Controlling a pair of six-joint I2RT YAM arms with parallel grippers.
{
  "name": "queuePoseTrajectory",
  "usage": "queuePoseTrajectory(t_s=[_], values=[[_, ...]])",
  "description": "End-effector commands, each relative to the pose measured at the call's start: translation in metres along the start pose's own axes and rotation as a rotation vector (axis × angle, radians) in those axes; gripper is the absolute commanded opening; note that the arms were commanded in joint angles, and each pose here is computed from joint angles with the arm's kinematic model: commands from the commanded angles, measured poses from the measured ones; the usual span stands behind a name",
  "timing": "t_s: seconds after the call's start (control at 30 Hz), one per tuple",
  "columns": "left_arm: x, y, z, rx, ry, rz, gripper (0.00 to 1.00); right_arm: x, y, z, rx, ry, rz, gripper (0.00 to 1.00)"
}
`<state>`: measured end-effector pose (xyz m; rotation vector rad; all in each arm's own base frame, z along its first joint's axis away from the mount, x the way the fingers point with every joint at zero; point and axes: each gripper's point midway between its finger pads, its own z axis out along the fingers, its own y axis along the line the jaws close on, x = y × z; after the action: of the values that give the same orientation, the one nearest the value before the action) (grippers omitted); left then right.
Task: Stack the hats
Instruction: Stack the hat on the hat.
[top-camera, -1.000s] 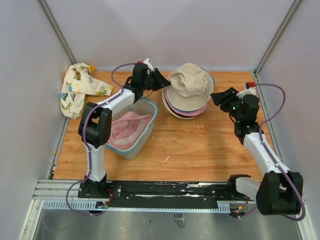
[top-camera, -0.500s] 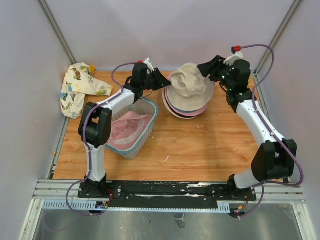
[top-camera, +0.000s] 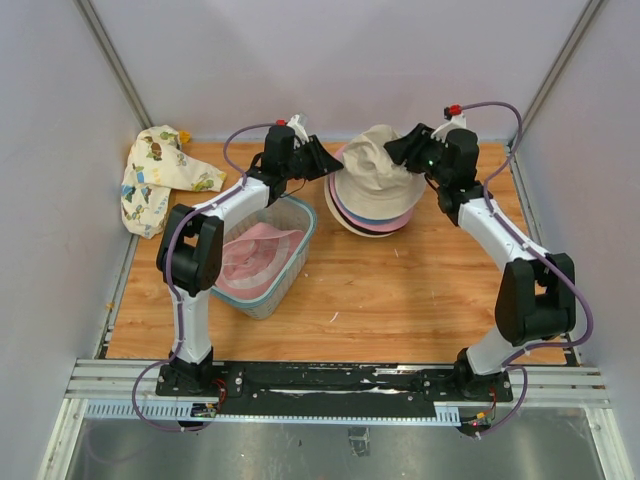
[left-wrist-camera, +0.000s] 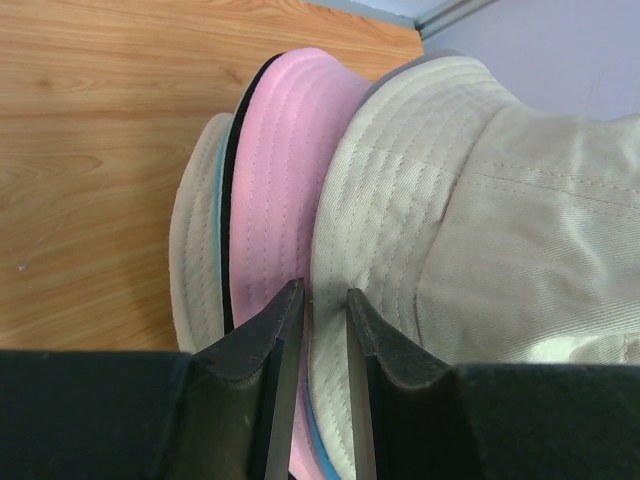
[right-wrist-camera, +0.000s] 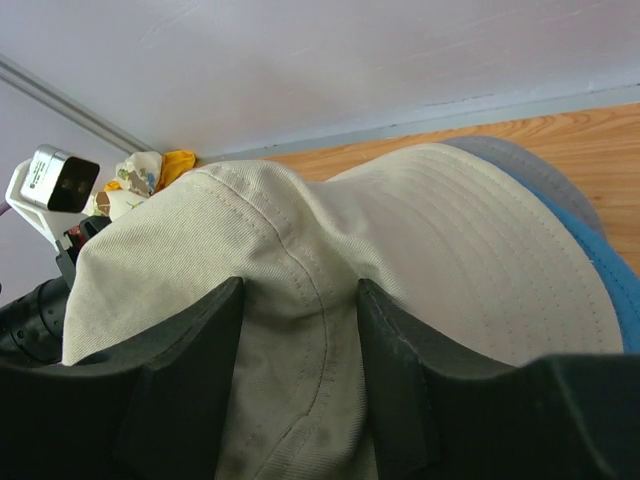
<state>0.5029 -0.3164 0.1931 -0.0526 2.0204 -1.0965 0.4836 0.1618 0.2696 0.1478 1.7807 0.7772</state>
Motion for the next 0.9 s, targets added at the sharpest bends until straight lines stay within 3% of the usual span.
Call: queuePoseTrajectory(t_s=[0.0,0.27,0.57,0.87], values=[[0.012,0.004,0.005,-0.003,0.038,0.022,0.28,0.065,-0.062,0.003,0.186,0.149,0.06,0.5],[0.02,0.012,0.004,-0.02,0.057,0.015,0.28,0.076,-0.079,-0.008,0.24,0.155,0.074,0.51],[-0.004,-0.011,-0.005,0.025,-0.01,0.02,0.4,0.007,-0.021,-0.008,0.038,0.009,0.038,0.56],[-0.023,-0.019,-0.015,0.03,-0.055,0.016,0.45,-0.029,0.004,-0.025,-0.016,-0.071,0.021,0.59]])
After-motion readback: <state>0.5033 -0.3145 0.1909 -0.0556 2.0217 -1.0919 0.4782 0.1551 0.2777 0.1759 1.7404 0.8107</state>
